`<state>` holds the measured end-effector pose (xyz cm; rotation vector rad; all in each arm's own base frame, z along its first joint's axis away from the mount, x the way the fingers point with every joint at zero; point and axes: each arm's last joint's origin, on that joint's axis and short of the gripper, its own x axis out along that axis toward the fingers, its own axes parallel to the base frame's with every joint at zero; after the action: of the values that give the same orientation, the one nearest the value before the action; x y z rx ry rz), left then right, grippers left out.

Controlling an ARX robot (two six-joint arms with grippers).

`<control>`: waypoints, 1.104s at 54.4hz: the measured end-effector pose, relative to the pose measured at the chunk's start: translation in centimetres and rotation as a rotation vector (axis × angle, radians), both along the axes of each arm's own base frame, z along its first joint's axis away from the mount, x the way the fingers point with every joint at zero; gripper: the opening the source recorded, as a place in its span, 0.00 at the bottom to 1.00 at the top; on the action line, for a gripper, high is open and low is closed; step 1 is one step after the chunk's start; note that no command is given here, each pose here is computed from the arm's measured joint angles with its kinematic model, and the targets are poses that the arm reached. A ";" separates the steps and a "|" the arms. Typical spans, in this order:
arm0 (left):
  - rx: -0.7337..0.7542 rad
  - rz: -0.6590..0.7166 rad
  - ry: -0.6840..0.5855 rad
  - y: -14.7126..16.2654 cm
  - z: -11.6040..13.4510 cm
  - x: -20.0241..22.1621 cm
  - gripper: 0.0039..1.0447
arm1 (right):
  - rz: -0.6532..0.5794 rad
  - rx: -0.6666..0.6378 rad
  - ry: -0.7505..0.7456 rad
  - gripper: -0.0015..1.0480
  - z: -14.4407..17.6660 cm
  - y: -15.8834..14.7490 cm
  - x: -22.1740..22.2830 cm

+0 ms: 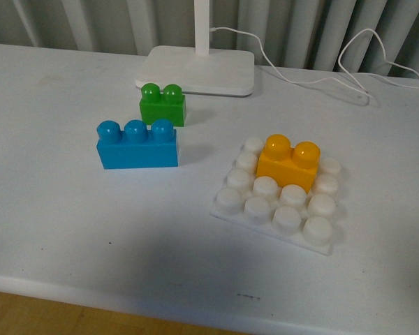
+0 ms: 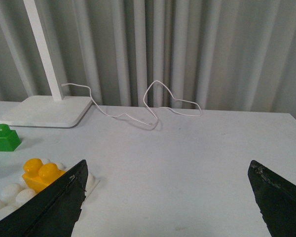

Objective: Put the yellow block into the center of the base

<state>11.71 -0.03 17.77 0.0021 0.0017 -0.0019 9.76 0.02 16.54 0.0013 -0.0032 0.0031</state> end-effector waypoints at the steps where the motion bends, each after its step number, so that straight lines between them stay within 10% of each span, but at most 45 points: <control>1: 0.000 0.000 -0.001 0.0 0.0 0.0 0.04 | 0.000 0.000 0.000 0.91 0.0 0.0 0.0; 53: -0.001 0.000 -0.011 0.0 -1.0 -2.0 0.04 | 0.000 0.000 0.000 0.91 0.0 0.0 0.0; 60: -0.003 0.000 -0.011 0.0 -1.0 -2.0 0.23 | 0.000 0.000 0.000 0.91 0.0 0.0 0.0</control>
<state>9.72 -0.02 16.75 -0.0013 -0.0097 -0.0023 9.76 0.02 16.54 0.0013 -0.0032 0.0027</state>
